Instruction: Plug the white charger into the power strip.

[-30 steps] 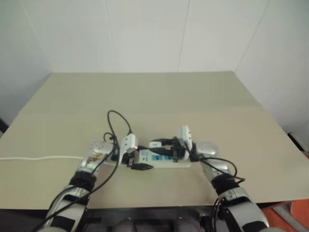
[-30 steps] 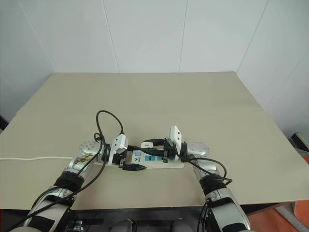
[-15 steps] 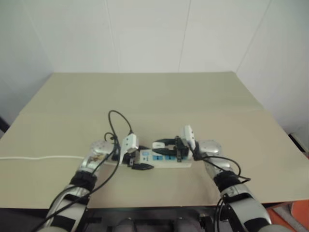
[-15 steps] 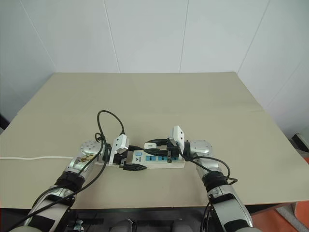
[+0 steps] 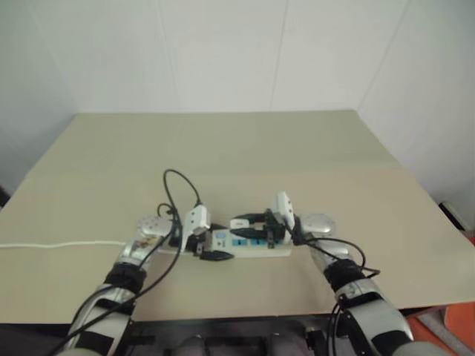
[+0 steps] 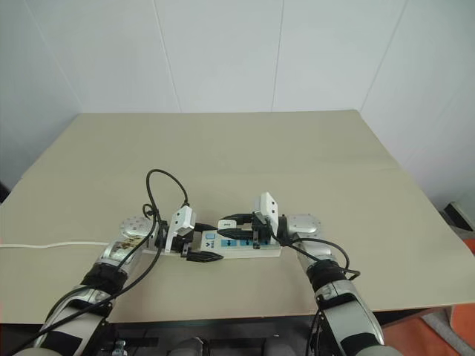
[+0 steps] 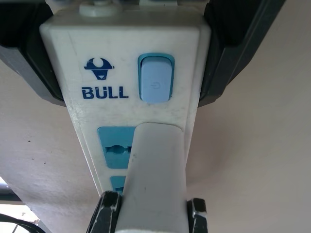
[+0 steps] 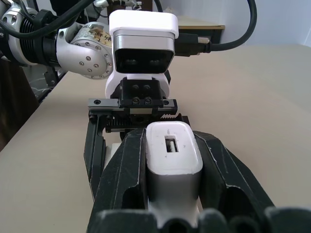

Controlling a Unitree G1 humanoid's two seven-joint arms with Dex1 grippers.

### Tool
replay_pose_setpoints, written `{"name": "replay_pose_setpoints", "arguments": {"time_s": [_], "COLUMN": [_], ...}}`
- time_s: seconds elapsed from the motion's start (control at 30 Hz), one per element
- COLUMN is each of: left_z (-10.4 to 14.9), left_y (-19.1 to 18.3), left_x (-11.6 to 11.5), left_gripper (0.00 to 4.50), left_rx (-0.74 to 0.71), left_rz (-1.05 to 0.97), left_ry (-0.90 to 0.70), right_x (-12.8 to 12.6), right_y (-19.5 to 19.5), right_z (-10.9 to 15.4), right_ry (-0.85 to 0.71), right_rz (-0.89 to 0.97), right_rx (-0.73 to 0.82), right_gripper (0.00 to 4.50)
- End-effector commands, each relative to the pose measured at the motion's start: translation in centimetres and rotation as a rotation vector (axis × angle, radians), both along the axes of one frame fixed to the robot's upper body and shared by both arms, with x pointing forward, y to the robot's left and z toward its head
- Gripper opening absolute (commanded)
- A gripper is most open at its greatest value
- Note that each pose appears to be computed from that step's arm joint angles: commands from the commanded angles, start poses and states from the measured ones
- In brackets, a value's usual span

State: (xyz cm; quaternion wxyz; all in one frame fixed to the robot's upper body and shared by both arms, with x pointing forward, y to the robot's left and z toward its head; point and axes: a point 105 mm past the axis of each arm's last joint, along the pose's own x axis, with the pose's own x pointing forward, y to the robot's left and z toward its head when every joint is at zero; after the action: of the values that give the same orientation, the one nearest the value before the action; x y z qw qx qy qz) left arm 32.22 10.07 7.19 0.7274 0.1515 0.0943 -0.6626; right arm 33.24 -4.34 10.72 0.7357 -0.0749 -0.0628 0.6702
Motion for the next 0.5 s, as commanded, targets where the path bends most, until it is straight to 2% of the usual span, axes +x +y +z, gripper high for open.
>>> {"name": "replay_pose_setpoints", "arguments": {"time_s": [0.03, 0.4, 0.47, 0.5], "left_z": [0.15, 0.25, 0.27, 0.28], "left_y": [0.15, 0.05, 0.05, 0.05], "left_x": [-0.48, -0.38, -0.36, -0.36], "left_gripper": [3.31, 3.31, 3.31, 3.31], "left_rx": [0.013, 0.005, 0.005, 0.004], "left_rz": [-0.030, -0.025, -0.025, -0.025], "left_ry": [-0.009, -0.026, -0.027, -0.028], "right_x": [0.20, 0.10, -0.10, -0.20], "right_y": [-1.15, -1.37, -1.26, -1.25], "right_z": [-3.21, -2.98, -2.90, -2.90], "right_ry": [0.124, 0.134, 0.142, 0.145], "right_rz": [-0.056, -0.046, -0.028, -0.019], "right_rx": [-0.112, -0.110, -0.105, -0.108], "right_gripper": [1.14, 1.14, 1.86, 2.06]}}
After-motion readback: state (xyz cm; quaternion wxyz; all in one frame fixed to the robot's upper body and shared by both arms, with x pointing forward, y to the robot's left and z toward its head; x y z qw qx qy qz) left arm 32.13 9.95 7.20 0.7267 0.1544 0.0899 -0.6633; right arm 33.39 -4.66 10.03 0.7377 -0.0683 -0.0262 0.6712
